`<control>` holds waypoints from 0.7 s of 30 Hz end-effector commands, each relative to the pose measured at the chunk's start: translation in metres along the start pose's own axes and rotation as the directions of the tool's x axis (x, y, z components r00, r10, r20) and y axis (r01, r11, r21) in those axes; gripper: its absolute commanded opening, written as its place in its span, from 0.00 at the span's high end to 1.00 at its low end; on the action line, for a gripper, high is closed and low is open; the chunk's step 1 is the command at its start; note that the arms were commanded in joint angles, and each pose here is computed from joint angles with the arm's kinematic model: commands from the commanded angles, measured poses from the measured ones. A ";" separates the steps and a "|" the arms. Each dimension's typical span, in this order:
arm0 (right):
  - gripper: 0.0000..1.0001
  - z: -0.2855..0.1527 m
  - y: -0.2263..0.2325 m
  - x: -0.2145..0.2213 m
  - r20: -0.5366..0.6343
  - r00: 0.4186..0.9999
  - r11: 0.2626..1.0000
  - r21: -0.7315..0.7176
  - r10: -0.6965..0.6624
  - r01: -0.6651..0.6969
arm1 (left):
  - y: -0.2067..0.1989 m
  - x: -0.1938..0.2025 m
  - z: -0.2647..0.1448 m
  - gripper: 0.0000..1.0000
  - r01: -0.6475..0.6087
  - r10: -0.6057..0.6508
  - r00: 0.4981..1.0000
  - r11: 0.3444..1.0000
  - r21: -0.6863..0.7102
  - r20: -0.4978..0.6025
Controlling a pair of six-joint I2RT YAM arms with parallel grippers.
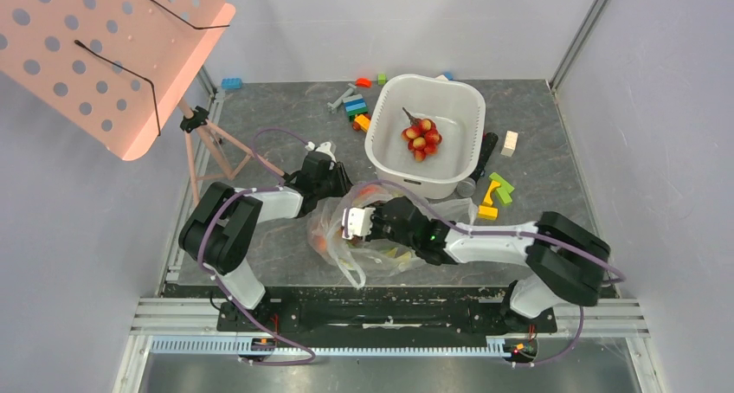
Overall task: Take the fake fruits out of the plastic bag
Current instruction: Take out the fake fruit from the plastic bag.
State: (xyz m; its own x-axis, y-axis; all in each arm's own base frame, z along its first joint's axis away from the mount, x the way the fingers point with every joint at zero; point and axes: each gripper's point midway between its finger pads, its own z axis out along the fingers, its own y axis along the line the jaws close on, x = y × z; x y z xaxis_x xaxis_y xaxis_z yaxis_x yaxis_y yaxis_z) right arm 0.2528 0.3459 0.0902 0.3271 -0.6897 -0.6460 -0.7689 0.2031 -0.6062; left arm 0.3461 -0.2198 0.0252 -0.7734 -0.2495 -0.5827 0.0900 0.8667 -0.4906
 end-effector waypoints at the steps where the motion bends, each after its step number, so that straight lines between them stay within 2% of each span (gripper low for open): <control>1: 0.70 -0.031 -0.016 -0.034 0.134 0.988 0.997 0.013 0.072 -0.074 | -0.008 -0.008 0.002 0.61 -0.009 0.009 1.000 1.000 0.020 0.020; 9: 0.70 -0.075 -0.005 -0.054 0.254 0.956 0.989 -0.080 0.144 -0.127 | -0.008 -0.008 0.003 0.60 -0.010 0.009 1.000 1.000 0.020 0.020; 12: 0.70 -0.092 -0.014 -0.068 0.322 0.928 0.982 -0.068 0.190 -0.177 | -0.008 -0.008 0.002 0.61 -0.010 0.009 1.000 1.000 0.023 0.024; 15: 0.72 -0.114 -0.039 -0.094 0.432 0.861 0.958 -0.028 0.268 -0.284 | -0.010 -0.009 0.001 0.60 -0.009 0.008 0.999 0.999 0.031 0.031; 21: 0.73 -0.159 -0.076 -0.158 0.621 0.699 0.917 -0.085 0.355 -0.391 | -0.010 -0.009 0.000 0.60 -0.010 0.009 0.999 0.999 0.036 0.033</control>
State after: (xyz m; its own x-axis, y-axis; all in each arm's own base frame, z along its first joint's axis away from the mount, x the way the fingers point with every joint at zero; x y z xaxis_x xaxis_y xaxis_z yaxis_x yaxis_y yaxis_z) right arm 0.1826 0.3199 0.2294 0.3044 -0.2344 -0.9232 -0.8564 0.3570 -0.3730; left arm 0.3463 -0.2201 0.0256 -0.7725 -0.2497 -0.5839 0.0915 0.8661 -0.4915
